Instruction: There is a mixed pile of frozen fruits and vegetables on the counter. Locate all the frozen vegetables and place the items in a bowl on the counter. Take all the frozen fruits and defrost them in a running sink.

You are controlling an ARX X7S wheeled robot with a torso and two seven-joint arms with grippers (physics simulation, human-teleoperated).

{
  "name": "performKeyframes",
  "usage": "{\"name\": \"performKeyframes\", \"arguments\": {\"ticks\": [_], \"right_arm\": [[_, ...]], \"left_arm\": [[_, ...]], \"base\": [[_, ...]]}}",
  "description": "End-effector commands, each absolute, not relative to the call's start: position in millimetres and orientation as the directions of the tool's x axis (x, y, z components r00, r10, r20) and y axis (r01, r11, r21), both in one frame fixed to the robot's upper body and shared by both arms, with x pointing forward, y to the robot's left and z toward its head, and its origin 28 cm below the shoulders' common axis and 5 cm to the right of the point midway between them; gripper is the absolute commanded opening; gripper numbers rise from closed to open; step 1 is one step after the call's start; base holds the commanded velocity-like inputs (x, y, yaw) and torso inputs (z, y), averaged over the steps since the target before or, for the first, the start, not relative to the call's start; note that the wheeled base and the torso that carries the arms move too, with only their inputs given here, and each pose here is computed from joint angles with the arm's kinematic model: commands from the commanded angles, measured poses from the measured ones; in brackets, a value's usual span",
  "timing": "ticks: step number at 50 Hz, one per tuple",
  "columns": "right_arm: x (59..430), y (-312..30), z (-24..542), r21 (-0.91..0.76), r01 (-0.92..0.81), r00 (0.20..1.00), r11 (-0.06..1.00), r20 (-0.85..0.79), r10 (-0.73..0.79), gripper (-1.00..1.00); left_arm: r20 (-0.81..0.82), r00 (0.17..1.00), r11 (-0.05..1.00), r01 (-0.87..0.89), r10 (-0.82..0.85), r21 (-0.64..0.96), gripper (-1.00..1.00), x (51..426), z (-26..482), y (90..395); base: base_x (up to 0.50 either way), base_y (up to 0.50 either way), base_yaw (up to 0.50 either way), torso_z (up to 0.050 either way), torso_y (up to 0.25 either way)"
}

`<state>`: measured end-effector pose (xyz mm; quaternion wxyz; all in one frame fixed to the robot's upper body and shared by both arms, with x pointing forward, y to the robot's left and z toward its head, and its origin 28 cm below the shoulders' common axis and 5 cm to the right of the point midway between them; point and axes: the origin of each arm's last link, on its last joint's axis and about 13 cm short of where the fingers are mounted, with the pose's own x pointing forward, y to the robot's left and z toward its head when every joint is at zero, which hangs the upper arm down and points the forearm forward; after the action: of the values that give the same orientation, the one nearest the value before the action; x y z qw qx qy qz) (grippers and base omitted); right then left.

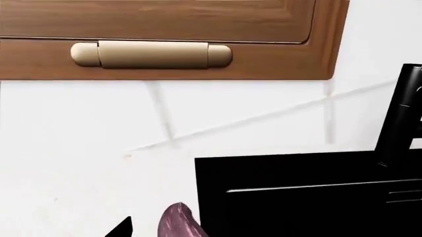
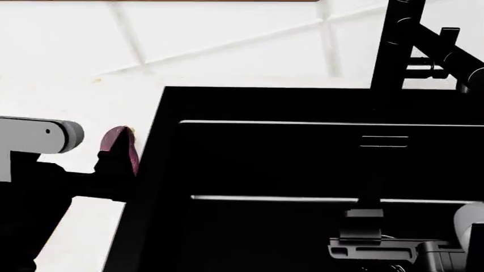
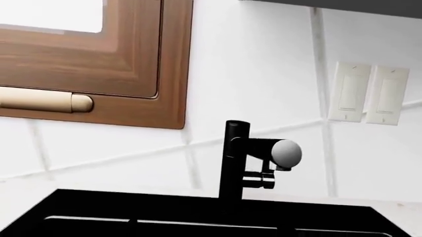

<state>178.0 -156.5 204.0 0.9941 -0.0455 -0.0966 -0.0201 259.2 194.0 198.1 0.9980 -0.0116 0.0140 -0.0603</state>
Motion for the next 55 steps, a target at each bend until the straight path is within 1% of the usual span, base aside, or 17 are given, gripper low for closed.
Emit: {"name": "performKeyframes", "arguments": {"ticks": [1,6,8,13,32,43,55], "right_arm": [[180.3,-154.5,201.1,-0.087,0.037,0.983,0.996,0.184,-0.020,1.00],[180.2,-154.2,201.1,-0.090,0.034,0.983,0.995,0.182,-0.017,1.00],[179.9,-154.1,201.1,-0.090,0.034,0.983,0.995,0.182,-0.017,1.00],[180.5,-154.0,200.3,-0.089,0.033,0.984,0.995,0.179,-0.017,1.00],[180.3,-153.0,198.5,-0.086,0.030,0.986,0.996,0.168,-0.015,1.00],[181.2,-154.3,198.8,-0.082,0.034,0.986,0.996,0.167,-0.020,1.00],[181.5,-153.9,198.0,-0.084,0.033,0.987,0.996,0.161,-0.019,1.00]], "left_arm": [[-0.124,0.985,0.992,0.115,-0.119,-0.045,1.00,280.4,178.8,182.3],[-0.139,0.985,0.995,0.096,-0.100,-0.034,1.00,288.5,171.4,180.4],[-0.160,0.984,0.997,0.067,-0.071,-0.033,1.00,298.1,162.9,181.5],[-0.189,0.979,0.996,0.067,-0.078,-0.063,1.00,301.7,158.5,180.0],[-0.262,0.963,0.998,0.046,-0.058,-0.050,1.00,335.8,144.3,178.7],[-0.287,0.958,0.999,-0.009,-0.003,-0.039,1.00,347.5,135.4,184.4],[-0.330,0.944,0.999,-0.005,-0.006,-0.032,1.00,352.6,127.4,185.2]], "base": [[0.00,0.00,0.00,0.000,0.000],[0.00,0.00,0.00,0.000,0.000],[0.00,0.00,0.00,0.000,0.000],[0.00,0.00,0.00,0.000,0.000],[0.00,0.00,0.00,0.000,0.000],[0.00,0.00,0.00,0.000,0.000],[0.00,0.00,0.00,0.000,0.000]]}}
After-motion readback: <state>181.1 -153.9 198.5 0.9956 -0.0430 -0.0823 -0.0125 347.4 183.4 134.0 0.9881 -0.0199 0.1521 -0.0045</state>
